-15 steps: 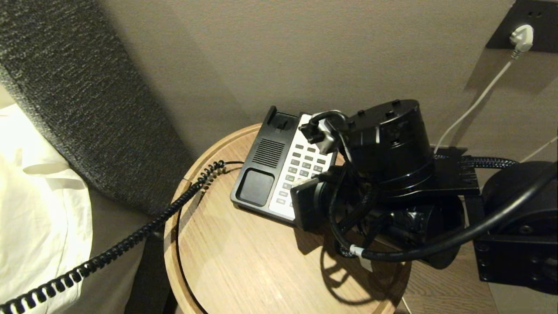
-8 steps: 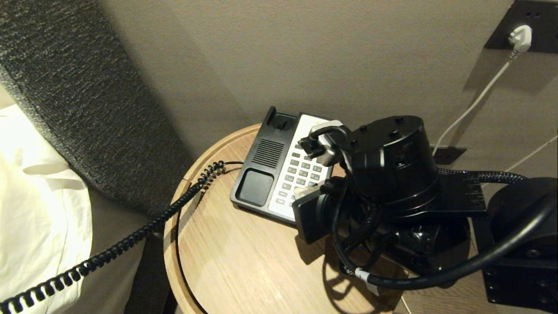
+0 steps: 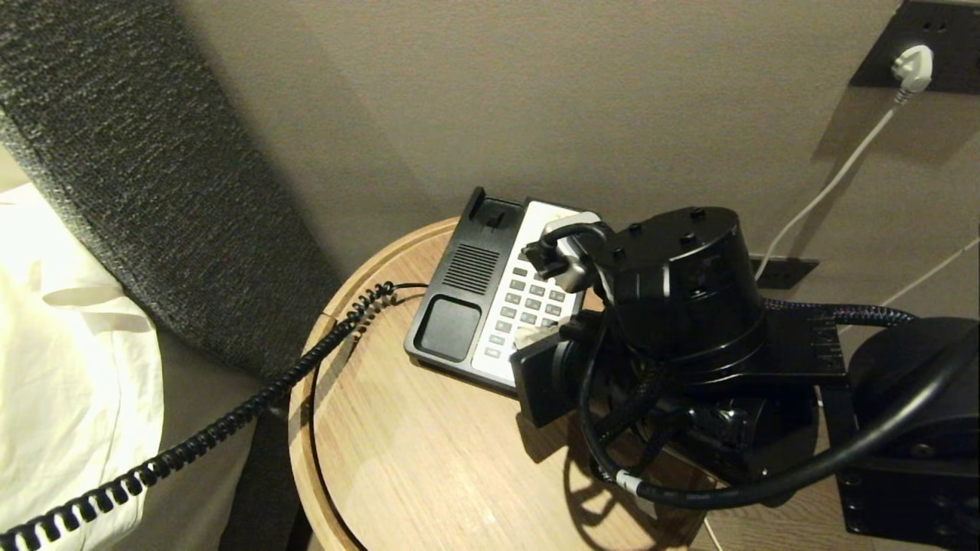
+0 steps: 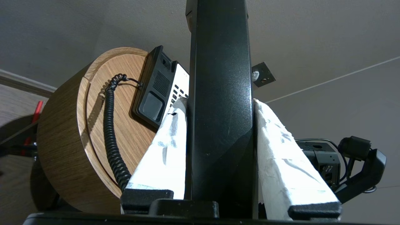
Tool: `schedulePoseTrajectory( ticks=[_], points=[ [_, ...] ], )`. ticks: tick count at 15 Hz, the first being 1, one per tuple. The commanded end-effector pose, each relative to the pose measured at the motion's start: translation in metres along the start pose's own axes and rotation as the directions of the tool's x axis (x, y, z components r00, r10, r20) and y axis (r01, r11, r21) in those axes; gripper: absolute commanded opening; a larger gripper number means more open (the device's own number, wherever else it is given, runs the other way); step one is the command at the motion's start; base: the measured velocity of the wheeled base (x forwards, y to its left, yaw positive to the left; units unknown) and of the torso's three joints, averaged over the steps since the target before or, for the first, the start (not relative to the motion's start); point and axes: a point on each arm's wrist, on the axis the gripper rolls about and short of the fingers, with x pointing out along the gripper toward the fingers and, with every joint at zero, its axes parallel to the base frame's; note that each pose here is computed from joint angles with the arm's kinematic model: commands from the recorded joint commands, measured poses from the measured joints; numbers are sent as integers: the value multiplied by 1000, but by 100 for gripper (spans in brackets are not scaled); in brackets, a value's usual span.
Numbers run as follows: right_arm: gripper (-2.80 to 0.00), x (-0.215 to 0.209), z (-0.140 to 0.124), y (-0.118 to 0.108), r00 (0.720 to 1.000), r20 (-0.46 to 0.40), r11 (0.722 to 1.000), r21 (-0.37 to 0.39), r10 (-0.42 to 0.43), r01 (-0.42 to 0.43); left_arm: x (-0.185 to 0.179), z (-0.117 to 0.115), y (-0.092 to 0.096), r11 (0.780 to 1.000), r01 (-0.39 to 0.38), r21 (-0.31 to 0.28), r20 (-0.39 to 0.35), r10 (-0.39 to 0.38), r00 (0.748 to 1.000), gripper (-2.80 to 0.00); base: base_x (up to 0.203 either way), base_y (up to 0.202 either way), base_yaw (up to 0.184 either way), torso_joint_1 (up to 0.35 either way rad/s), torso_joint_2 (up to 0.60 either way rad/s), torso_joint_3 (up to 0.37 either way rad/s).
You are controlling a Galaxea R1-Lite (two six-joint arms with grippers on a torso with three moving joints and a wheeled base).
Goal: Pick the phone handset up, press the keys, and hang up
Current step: Dial the number
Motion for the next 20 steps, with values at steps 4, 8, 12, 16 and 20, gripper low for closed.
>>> schedulePoseTrajectory(
  ticks=[4, 8, 12, 16, 20],
  points=[
    [-280, -13, 9, -4, 999, 37, 1000, 15, 5, -6, -1, 0, 0, 1000, 0, -5, 1, 0, 1000, -280, 0, 0, 0, 0, 0, 0],
    [-280, -22, 12, -8, 999, 51, 1000, 19, 5, -6, -1, 1, 0, 1000, 0, -5, 1, 0, 1000, -280, 0, 0, 0, 0, 0, 0],
    [-280, -22, 15, -7, 998, 63, 1000, 16, 4, -5, -2, 1, -1, 1000, 3, -6, 5, -3, 1000, -280, 0, 0, 0, 0, 0, 0],
    [-280, -22, 16, -8, 998, 66, 1000, 18, -3, 2, -2, 1, 0, 1000, 2, -5, 4, -2, 1000, -280, 0, 0, 0, 0, 0, 0],
    [-280, -29, 20, -10, 996, 86, 1000, 27, 1, -4, -2, 1, 0, 1000, 3, -6, 5, -3, 1000, -280, 0, 0, 0, 0, 0, 0]
  ],
)
